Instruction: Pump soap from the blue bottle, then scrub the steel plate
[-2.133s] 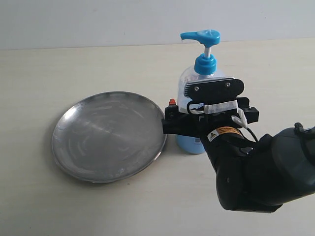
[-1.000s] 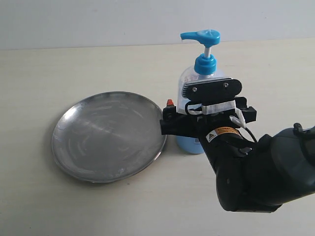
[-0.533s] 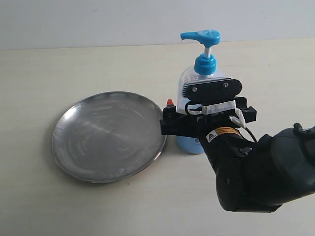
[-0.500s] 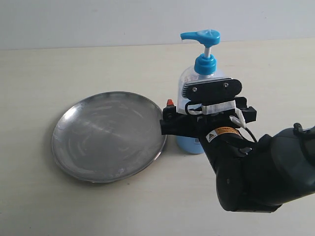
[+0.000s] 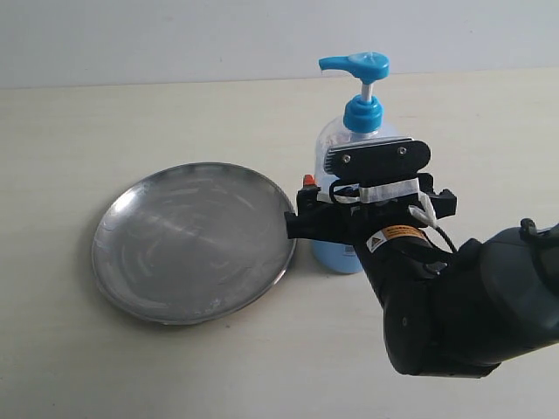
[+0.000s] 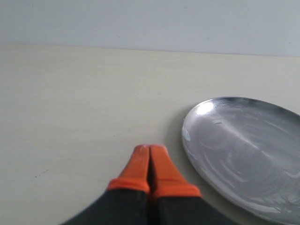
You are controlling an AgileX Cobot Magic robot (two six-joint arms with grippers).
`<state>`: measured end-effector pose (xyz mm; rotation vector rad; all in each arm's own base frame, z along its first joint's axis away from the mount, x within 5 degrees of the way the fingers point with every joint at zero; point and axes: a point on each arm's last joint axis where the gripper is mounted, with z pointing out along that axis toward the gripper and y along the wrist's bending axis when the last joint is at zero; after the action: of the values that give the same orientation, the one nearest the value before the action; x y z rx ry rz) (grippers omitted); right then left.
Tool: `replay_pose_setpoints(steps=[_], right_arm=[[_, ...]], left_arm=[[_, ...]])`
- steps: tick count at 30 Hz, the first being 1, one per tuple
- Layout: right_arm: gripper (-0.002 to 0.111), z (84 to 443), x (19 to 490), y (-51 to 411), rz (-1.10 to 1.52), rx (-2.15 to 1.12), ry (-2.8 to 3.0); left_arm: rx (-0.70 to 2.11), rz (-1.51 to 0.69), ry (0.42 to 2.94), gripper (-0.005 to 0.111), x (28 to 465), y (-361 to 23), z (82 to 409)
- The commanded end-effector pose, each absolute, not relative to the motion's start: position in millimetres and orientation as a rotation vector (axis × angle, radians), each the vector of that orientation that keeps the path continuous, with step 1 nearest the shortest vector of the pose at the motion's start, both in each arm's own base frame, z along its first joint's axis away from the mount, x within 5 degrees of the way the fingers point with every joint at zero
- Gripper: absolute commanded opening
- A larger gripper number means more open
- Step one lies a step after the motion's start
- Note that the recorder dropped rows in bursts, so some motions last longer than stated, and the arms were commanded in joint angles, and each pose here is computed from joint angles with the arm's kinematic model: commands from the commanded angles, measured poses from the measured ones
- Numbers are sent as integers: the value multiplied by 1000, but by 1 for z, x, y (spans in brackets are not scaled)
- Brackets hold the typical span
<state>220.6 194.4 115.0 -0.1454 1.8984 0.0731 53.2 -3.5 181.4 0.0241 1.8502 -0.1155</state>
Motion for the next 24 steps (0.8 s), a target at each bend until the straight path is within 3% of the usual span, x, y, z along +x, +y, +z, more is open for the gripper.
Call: replay_pose_setpoints(steps=[1, 5, 9, 10, 24], right_arm=[[55, 117, 222, 195, 74, -154, 1885], [42, 117, 222, 195, 74, -154, 1885], [4, 117, 222, 195, 56, -179, 1882], [0, 117, 222, 195, 48, -190, 1881], [0, 123, 231, 216, -41, -461, 1857]], left_arm=[[28, -110, 1836, 0, 53, -3, 182], [31, -118, 1790, 0, 54, -4, 186], [32, -145, 1680, 0, 56, -6, 195], [33, -147, 1672, 0, 56, -6, 196], [6, -182, 1636, 0, 56, -6, 200]])
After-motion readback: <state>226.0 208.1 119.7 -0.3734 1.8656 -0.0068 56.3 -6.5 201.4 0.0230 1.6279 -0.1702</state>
